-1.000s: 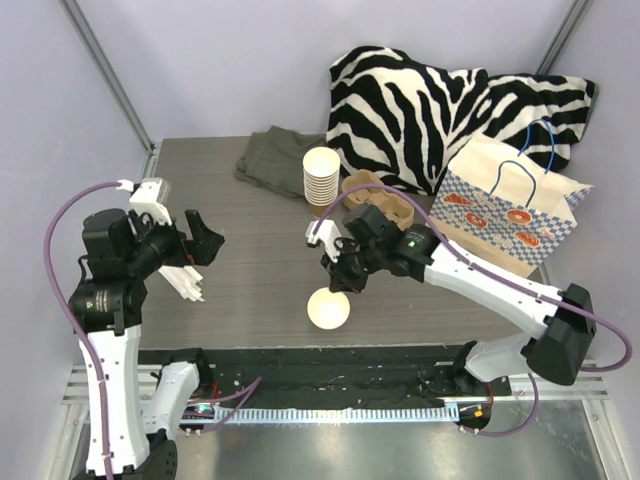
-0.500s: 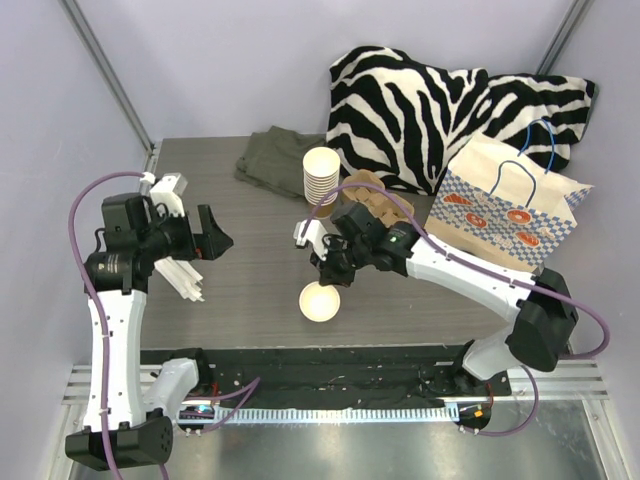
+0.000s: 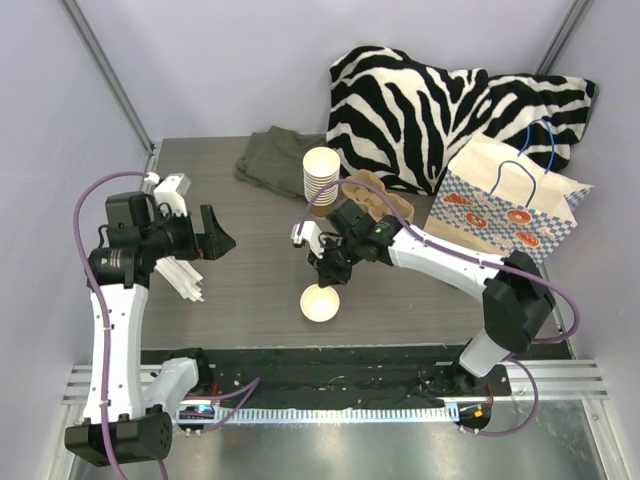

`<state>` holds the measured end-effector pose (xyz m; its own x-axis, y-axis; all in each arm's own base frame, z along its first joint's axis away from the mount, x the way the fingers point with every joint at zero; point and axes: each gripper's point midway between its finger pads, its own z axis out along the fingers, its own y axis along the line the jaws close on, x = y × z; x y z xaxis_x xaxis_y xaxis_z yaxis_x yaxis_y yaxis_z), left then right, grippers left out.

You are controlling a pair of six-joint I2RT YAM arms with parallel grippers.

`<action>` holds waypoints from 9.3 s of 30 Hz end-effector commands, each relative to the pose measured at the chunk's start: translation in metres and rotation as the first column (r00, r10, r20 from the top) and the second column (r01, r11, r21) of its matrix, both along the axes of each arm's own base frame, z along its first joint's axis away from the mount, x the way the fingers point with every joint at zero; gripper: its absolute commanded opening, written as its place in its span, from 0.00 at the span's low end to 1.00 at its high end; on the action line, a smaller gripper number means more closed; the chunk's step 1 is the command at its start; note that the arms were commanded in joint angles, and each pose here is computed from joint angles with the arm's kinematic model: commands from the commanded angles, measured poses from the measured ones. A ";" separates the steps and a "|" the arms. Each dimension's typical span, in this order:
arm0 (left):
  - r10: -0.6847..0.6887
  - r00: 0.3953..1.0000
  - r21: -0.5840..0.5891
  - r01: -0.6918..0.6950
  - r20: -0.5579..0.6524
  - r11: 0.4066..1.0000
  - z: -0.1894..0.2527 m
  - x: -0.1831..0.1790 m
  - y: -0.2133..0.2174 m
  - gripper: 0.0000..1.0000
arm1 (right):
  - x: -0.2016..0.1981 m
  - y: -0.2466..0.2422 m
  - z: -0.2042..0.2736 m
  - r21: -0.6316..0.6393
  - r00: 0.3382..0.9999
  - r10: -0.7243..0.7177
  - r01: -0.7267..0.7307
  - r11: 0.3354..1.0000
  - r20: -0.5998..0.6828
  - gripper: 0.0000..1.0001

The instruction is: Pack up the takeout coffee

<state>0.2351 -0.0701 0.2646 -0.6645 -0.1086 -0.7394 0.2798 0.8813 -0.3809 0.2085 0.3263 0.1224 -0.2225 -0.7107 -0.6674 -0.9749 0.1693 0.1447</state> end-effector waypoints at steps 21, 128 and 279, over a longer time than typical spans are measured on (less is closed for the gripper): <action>-0.030 0.999 0.024 0.030 0.024 0.999 0.006 0.006 0.002 1.00 | 0.037 -0.003 0.073 0.085 0.998 -0.026 0.021 0.996 0.064 0.74; -0.100 0.990 0.006 0.100 0.097 0.995 0.014 0.013 -0.007 1.00 | 0.078 -0.330 -0.031 -0.277 -0.002 -0.974 0.959 -0.066 0.227 0.01; -0.587 0.784 -0.837 0.172 -0.204 0.520 -0.066 0.014 -0.499 0.45 | 0.009 -0.301 0.007 -0.212 0.747 -0.568 0.652 0.728 0.346 0.01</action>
